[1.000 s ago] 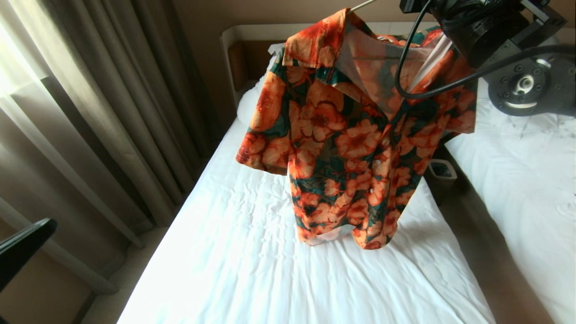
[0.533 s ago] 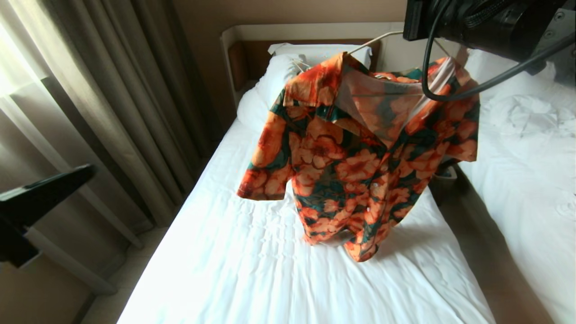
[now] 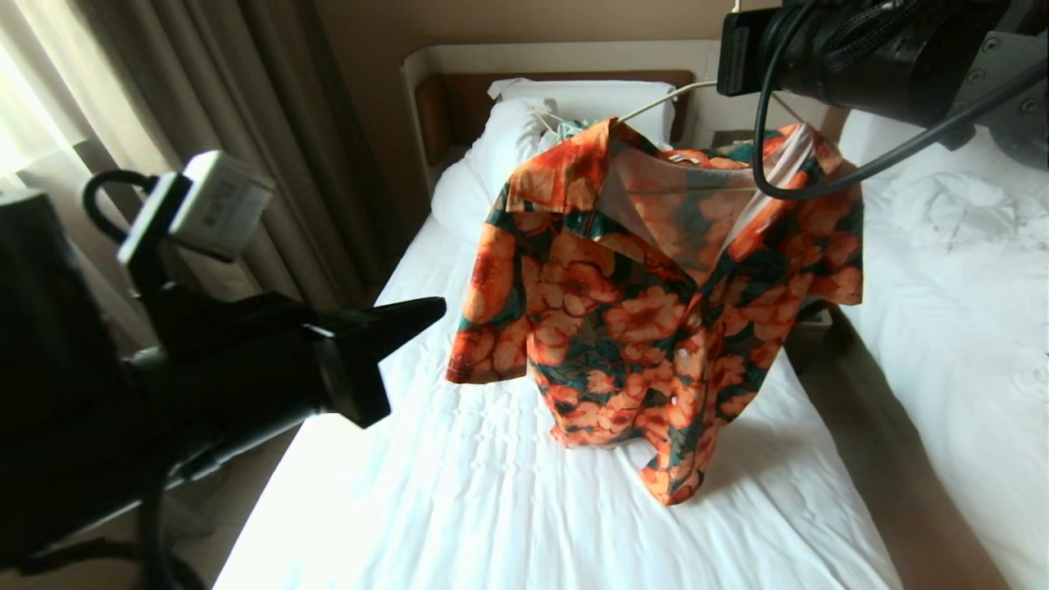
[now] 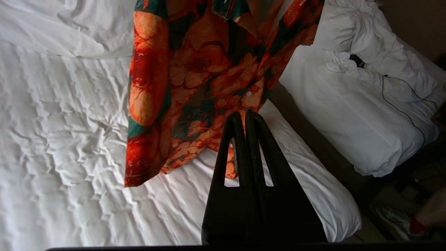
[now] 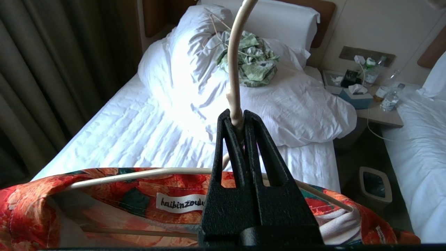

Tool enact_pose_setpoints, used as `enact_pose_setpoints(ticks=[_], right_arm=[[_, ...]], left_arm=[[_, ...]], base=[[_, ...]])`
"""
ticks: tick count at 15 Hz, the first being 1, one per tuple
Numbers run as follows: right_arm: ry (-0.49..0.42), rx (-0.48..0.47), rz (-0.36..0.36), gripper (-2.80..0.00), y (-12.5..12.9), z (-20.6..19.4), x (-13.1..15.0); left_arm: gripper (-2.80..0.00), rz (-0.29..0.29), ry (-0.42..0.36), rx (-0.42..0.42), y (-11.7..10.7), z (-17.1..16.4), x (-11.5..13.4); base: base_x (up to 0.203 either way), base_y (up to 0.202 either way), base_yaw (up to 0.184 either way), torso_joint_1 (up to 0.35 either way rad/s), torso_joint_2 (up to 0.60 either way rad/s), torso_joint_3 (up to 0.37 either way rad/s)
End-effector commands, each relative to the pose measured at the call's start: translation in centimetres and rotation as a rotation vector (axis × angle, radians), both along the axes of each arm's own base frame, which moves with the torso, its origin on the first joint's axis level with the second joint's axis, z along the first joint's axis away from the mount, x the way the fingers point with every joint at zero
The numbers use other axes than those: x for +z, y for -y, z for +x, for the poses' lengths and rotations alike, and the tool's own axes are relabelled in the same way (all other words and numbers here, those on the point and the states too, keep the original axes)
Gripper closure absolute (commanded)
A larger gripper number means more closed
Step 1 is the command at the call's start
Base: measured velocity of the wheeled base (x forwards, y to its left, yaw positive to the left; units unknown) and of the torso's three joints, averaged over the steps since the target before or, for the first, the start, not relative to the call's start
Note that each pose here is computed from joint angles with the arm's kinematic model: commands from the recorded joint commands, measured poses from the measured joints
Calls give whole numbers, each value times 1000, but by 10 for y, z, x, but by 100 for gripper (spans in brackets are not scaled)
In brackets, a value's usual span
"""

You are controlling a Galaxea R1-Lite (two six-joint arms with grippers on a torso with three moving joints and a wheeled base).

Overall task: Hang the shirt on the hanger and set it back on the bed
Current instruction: Take the clothes hanger out of the clothes

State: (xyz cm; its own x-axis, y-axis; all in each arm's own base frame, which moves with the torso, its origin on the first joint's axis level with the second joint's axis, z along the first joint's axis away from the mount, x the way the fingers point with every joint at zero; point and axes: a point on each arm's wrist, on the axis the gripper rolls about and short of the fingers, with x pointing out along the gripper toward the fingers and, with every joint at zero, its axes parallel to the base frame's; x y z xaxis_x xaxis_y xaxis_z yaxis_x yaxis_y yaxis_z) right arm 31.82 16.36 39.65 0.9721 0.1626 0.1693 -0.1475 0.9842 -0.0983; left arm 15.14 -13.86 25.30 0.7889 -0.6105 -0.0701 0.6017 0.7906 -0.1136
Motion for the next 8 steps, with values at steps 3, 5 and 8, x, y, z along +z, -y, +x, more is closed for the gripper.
enact_pose_setpoints(ticks=[3, 5, 8], right_arm=[[-42, -2, -8, 0, -10, 17, -18], [-49, 13, 22, 0, -13, 16, -18], [-61, 35, 60, 0, -17, 12, -18]], left_arm=[[0, 26, -23, -72, 62, 24, -17], [0, 44, -40, -80, 82, 26, -24], [0, 62, -55, -69, 106, 42, -33]], base=[[0, 0, 0, 0, 0, 0], [0, 0, 0, 0, 0, 0], [0, 0, 0, 0, 0, 0]])
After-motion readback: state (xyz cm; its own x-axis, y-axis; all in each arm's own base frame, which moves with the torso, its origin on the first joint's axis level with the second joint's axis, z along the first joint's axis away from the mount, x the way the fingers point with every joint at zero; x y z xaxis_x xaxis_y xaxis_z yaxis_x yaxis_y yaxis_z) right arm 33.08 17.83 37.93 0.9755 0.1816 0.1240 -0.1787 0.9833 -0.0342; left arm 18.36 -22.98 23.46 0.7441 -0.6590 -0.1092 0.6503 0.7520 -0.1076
